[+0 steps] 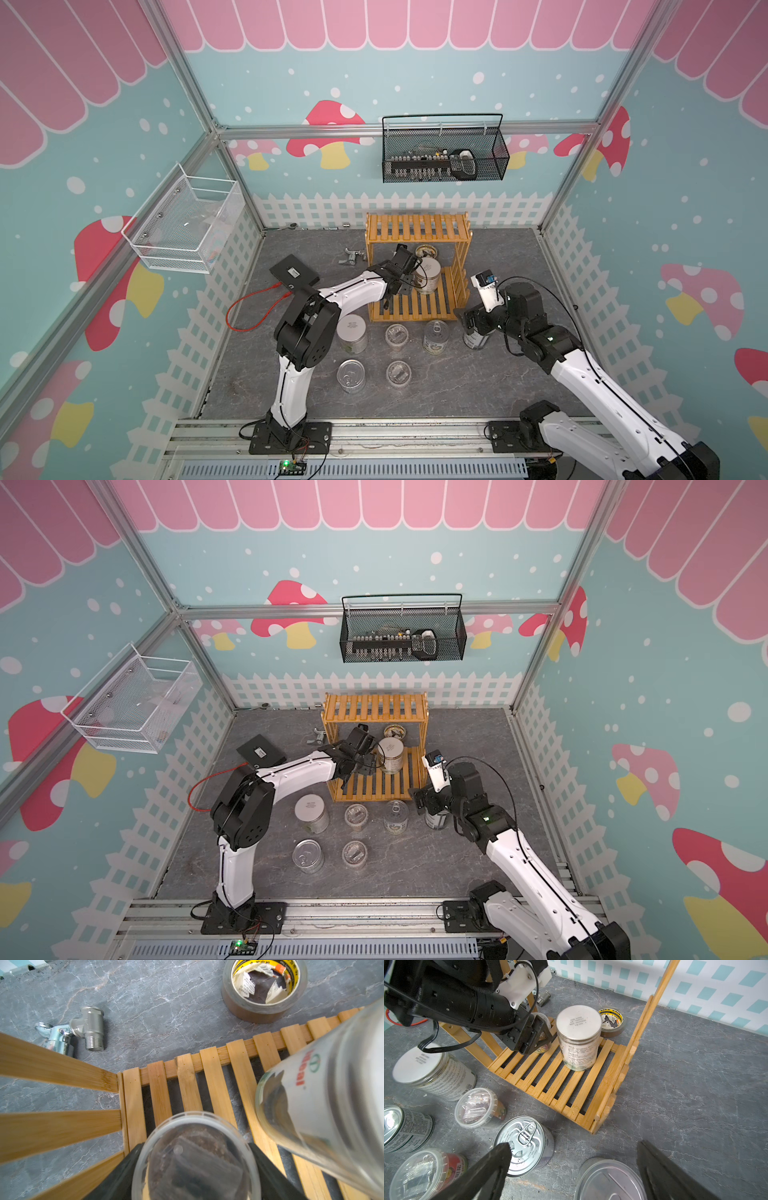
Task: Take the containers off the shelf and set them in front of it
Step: 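Pick up a container from the shelf.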
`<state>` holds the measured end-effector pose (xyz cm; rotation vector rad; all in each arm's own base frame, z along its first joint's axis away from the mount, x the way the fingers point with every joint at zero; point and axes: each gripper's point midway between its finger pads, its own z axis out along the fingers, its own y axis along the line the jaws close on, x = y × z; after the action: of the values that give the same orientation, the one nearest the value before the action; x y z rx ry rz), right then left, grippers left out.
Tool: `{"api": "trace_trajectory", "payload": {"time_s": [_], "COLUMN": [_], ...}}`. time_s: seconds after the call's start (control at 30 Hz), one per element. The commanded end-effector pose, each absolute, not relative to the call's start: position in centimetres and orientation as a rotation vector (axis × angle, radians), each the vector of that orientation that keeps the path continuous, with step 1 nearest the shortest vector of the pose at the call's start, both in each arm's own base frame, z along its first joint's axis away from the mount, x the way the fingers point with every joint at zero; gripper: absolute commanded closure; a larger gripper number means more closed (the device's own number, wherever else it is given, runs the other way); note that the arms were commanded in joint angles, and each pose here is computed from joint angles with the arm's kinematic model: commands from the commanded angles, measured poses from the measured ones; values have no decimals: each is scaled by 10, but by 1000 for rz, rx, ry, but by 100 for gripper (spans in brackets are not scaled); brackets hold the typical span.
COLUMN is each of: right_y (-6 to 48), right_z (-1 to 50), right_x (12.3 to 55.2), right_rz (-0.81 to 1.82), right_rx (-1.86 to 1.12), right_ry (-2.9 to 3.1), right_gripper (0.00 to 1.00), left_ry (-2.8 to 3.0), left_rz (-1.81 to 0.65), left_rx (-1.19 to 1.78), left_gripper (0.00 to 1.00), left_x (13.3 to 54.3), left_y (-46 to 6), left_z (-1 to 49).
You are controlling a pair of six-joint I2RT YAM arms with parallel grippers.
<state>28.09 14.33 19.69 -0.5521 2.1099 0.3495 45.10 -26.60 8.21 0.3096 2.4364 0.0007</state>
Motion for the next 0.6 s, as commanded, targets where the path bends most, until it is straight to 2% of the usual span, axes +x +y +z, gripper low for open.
{"api": "trace_trajectory", "payload": {"time_s": [0.0, 0.23, 0.57], "right_y": [145, 158, 155], "right_z": [198, 201, 205], "right_x": [280, 274, 276], "right_rz": [368, 455, 451], "right_rx": [-567, -612, -575], "right_ry": [2089, 2067, 2074], "right_gripper": [1, 1, 1], "left_ry": [2414, 2367, 2297], "left_rz": [-25, -70, -82], "left_rx": [314, 342, 371], "left_gripper": [30, 31, 31], "left_x": [456, 445, 413], "left_y": [-269, -277, -278], "left_z": [96, 126, 175]}}
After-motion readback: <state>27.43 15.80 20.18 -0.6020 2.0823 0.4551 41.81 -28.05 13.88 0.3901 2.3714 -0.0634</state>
